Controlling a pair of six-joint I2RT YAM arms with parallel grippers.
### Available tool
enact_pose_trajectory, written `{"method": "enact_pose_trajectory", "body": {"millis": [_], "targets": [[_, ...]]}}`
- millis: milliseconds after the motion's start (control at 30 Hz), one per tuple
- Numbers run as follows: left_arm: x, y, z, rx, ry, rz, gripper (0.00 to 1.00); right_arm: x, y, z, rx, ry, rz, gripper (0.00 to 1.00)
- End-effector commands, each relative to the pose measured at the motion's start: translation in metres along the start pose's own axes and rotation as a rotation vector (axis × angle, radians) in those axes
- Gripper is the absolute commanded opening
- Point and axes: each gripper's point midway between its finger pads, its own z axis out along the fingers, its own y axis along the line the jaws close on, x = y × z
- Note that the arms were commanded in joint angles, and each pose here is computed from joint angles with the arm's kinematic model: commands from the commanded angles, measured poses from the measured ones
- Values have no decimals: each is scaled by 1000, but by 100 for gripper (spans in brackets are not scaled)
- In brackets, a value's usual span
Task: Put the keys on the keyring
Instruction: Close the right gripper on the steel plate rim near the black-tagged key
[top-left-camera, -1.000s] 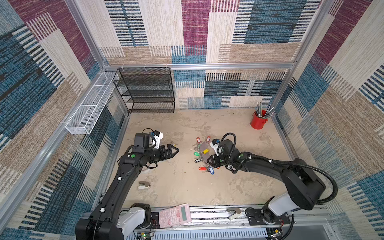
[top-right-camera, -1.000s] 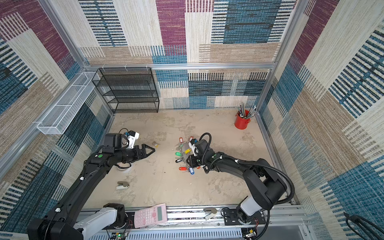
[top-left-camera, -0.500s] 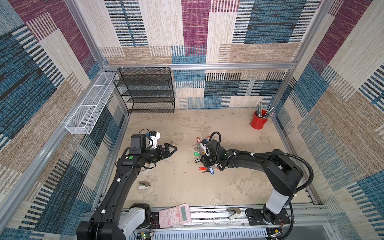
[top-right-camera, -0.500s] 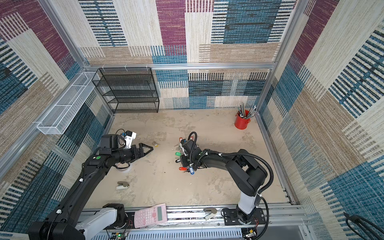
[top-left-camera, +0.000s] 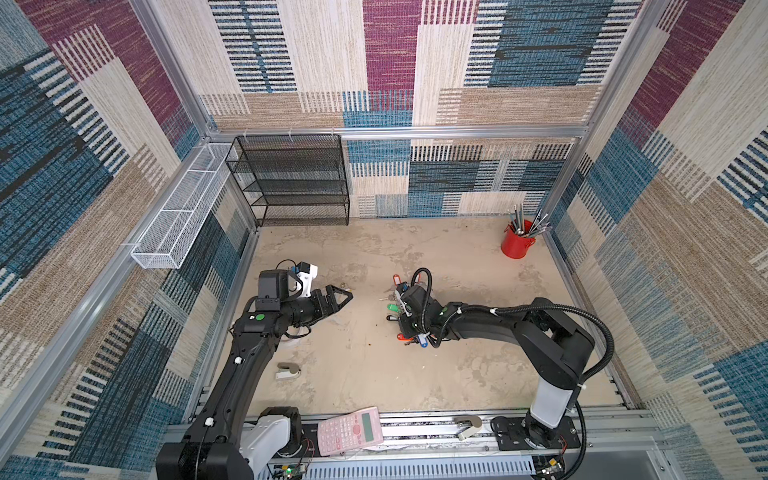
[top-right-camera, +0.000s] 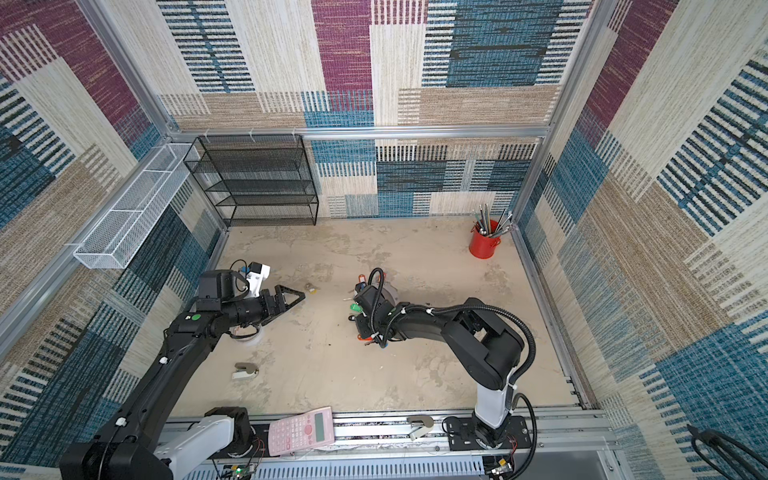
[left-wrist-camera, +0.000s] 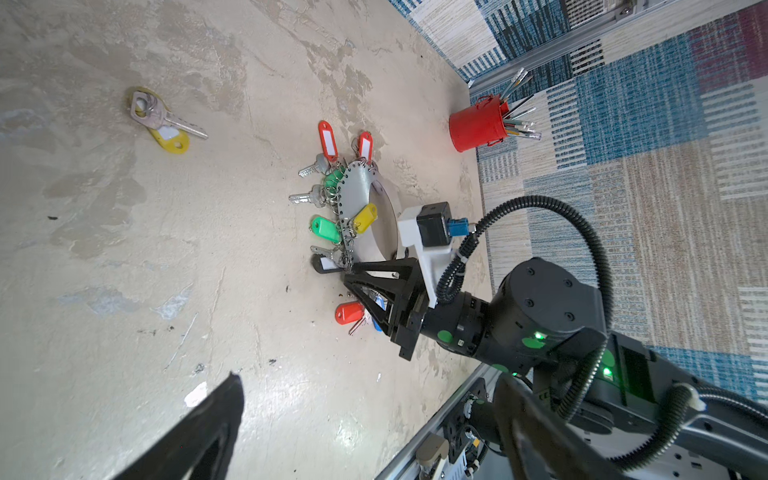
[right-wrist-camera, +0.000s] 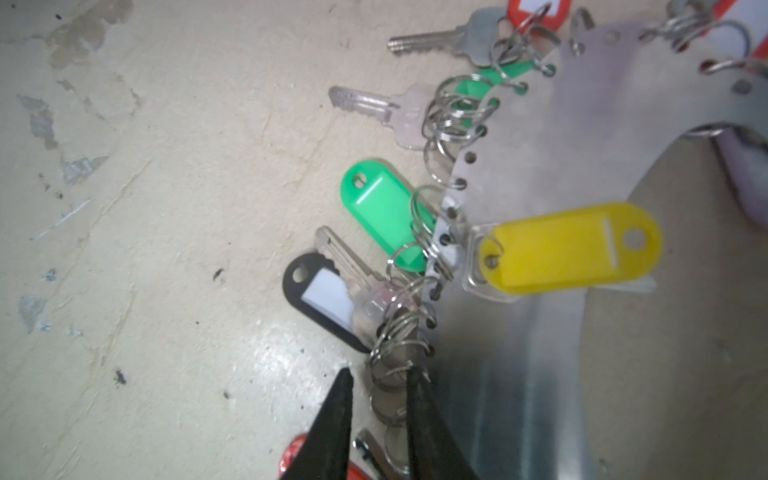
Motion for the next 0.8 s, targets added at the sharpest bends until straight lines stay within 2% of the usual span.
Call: {"method": "enact_pose_trajectory", "body": {"millis": [0,133,400,567,700,733,767], "targets": [[-5,-4,1,37,-13,-8,94,5,-11,2,97,-1,-8,22],[-6,-3,0,42,-17,-17,94,5,-15,0,141,-19,-21,16],[-9,0,-1,41,-31,-26,93,-14,-7,-25,91,-116,-8,1],[-10,2,-2,40,-38,-36,93,-30,6,-48,10,-186,-17,0],[-11,2,-2,43,-49,-42,93,-34,5,-52,11,-193,-32,0],[-11,2,-2,49,-52,-44,93,-33,5,-50,17,-180,-35,9],[-12,1,-2,51,-55,-43,93,-33,5,-47,22,-169,-37,22]]}}
